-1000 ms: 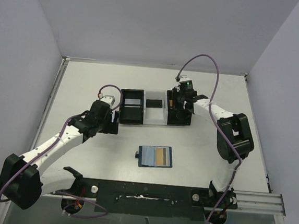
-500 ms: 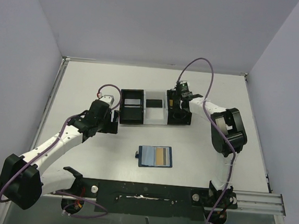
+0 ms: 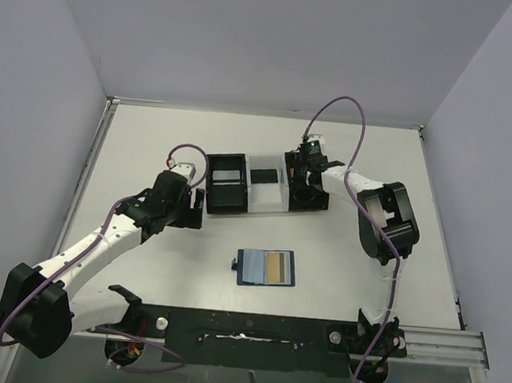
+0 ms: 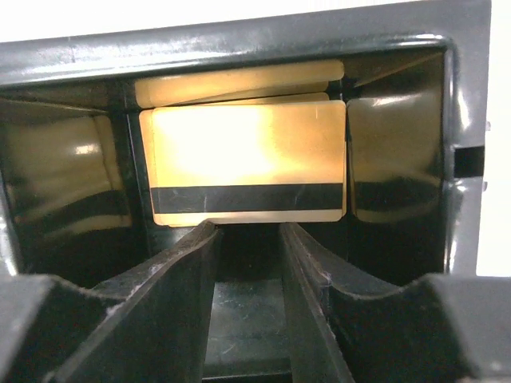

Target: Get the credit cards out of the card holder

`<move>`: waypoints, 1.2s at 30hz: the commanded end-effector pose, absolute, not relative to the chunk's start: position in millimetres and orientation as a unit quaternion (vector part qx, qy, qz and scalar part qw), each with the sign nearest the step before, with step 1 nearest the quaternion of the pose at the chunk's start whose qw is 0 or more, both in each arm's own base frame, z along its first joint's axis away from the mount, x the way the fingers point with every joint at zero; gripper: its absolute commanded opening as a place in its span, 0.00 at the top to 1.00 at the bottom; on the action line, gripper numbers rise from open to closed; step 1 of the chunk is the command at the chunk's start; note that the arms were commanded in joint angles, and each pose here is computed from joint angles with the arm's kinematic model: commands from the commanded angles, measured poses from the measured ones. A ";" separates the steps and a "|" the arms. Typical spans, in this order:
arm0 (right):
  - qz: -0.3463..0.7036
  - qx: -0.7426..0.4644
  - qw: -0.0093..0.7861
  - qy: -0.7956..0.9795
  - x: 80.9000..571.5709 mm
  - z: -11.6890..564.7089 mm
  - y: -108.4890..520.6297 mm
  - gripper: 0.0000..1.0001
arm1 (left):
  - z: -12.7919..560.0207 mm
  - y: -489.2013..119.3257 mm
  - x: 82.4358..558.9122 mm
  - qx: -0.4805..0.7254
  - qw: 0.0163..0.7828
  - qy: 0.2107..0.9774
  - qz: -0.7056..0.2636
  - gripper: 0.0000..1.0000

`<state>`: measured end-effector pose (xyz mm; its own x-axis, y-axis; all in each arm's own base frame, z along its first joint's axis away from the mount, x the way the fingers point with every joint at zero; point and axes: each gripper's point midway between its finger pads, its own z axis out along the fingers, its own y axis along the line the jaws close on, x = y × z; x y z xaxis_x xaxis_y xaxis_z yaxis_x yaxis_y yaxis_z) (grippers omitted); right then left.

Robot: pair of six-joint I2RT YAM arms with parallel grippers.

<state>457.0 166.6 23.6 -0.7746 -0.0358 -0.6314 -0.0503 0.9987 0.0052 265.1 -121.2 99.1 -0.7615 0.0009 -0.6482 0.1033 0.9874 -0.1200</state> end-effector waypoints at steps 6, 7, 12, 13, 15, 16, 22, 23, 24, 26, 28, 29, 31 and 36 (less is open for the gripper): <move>0.011 -0.016 0.354 0.935 461.3 15.5 176.4 0.57 | 114.3 -128.5 278.4 0.032 0.370 0.924 -0.091 0.26; 0.011 -0.016 0.355 0.935 460.2 16.3 176.3 0.57 | 114.3 -128.6 278.3 0.033 0.370 0.924 -0.092 0.26; 0.002 -0.011 0.354 0.935 451.6 22.7 171.9 0.57 | 114.7 -128.8 278.4 0.033 0.370 0.924 -0.092 0.26; 0.001 -0.009 0.356 0.934 449.4 24.8 170.2 0.56 | 115.0 -128.7 278.3 0.033 0.371 0.924 -0.092 0.26; -0.006 -0.007 0.357 0.934 442.2 27.5 164.3 0.55 | 115.1 -128.6 278.4 0.033 0.371 0.923 -0.092 0.26; -0.011 -0.005 0.357 0.934 439.7 28.8 160.6 0.54 | 114.9 -128.9 278.2 0.033 0.371 0.923 -0.093 0.26; -0.027 -0.007 0.358 0.933 426.8 36.9 147.1 0.54 | 113.4 -132.7 277.3 0.038 0.366 0.924 -0.102 0.26; -0.029 -0.008 0.358 0.933 424.0 38.2 145.9 0.54 | 113.4 -133.2 276.9 0.039 0.366 0.924 -0.103 0.26; -0.029 -0.006 0.361 0.932 422.2 40.8 144.0 0.54 | 114.1 -134.4 277.0 0.040 0.366 0.924 -0.106 0.26; -0.027 -0.007 0.367 0.930 418.7 47.2 142.1 0.53 | 113.8 -135.3 276.2 0.042 0.366 0.923 -0.109 0.26; -0.024 -0.013 0.371 0.928 416.5 55.1 141.5 0.53 | 115.7 -137.2 275.8 0.044 0.368 0.922 -0.116 0.26; -0.022 -0.016 0.374 0.927 416.3 59.5 141.8 0.52 | 117.1 -138.3 275.9 0.046 0.369 0.920 -0.119 0.26; -0.008 -0.028 0.383 0.923 417.5 72.7 146.4 0.51 | 120.7 -140.2 275.1 0.048 0.375 0.917 -0.127 0.26; 0.007 -0.033 0.408 0.912 418.2 108.2 148.9 0.47 | 132.2 -142.1 273.8 0.046 0.393 0.907 -0.142 0.26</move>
<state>405.1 144.8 51.7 -0.7526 -0.0688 -0.6549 -0.0508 0.9976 -0.0464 261.7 -133.6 103.5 -0.7641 -0.0003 -0.6450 0.1498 0.9726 -0.1779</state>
